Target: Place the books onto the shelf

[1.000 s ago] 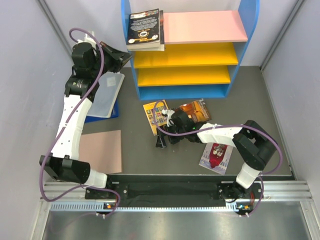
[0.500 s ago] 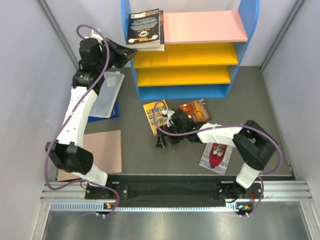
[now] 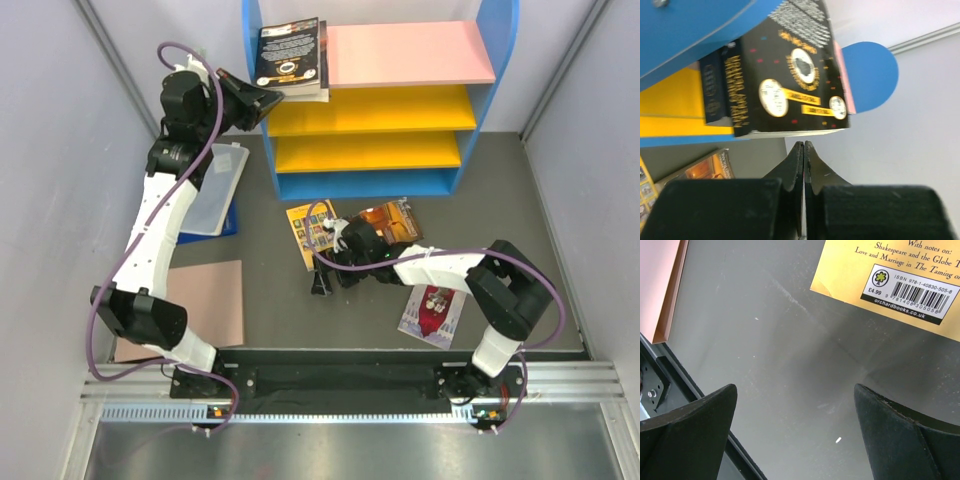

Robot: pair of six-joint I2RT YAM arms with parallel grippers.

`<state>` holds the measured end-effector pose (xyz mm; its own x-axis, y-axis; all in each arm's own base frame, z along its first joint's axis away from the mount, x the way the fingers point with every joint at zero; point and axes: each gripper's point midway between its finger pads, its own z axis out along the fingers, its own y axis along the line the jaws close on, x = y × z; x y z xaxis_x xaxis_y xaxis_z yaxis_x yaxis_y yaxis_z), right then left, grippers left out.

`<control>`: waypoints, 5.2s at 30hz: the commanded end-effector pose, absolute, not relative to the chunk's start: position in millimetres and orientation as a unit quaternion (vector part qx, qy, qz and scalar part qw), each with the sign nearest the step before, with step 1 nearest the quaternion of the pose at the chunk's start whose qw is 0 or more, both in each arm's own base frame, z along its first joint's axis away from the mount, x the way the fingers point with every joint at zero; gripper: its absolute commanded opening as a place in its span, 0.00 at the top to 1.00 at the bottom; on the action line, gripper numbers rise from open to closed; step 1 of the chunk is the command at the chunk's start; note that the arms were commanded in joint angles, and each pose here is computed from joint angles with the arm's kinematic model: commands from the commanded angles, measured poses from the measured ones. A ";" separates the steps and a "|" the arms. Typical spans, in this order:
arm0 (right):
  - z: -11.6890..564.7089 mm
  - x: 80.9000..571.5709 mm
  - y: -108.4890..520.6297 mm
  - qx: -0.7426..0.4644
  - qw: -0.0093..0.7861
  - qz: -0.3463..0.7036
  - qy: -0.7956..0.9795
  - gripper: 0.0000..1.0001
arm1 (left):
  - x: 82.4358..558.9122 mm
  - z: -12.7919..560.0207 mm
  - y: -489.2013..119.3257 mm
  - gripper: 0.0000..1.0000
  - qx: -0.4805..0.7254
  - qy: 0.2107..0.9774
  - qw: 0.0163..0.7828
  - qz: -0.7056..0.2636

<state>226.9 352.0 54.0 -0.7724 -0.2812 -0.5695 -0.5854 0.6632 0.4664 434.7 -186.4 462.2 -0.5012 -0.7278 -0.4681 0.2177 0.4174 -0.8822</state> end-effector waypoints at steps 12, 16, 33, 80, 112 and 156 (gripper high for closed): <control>67.6 232.5 367.2 -0.261 0.249 0.342 0.868 0.00 | 438.6 501.9 -205.7 1.00 -0.144 0.666 0.495 -0.539; 67.0 231.7 368.4 -0.264 0.248 0.343 0.867 0.00 | 435.8 504.8 -208.7 1.00 -0.140 0.664 0.498 -0.539; 69.1 230.9 366.5 -0.264 0.250 0.344 0.866 0.00 | 441.0 497.0 -201.7 1.00 -0.137 0.677 0.526 -0.497; 76.7 304.3 154.6 0.007 0.322 0.227 0.919 0.00 | 290.7 212.4 -276.3 0.04 0.107 0.852 0.343 -0.381; 59.5 217.8 4.3 0.335 0.262 0.026 0.905 1.00 | 223.0 95.0 -467.9 0.01 0.273 0.870 0.170 -0.374; 8.8 239.1 16.2 0.321 0.181 0.094 0.925 1.00 | 202.3 135.0 -531.9 0.27 0.253 0.840 0.164 -0.452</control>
<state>224.7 4.3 18.2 -0.7317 0.6225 -0.2777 0.5867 0.7825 0.2083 200.7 -513.1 86.9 -0.8436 0.3453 -0.4112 0.5368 0.5632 -0.6282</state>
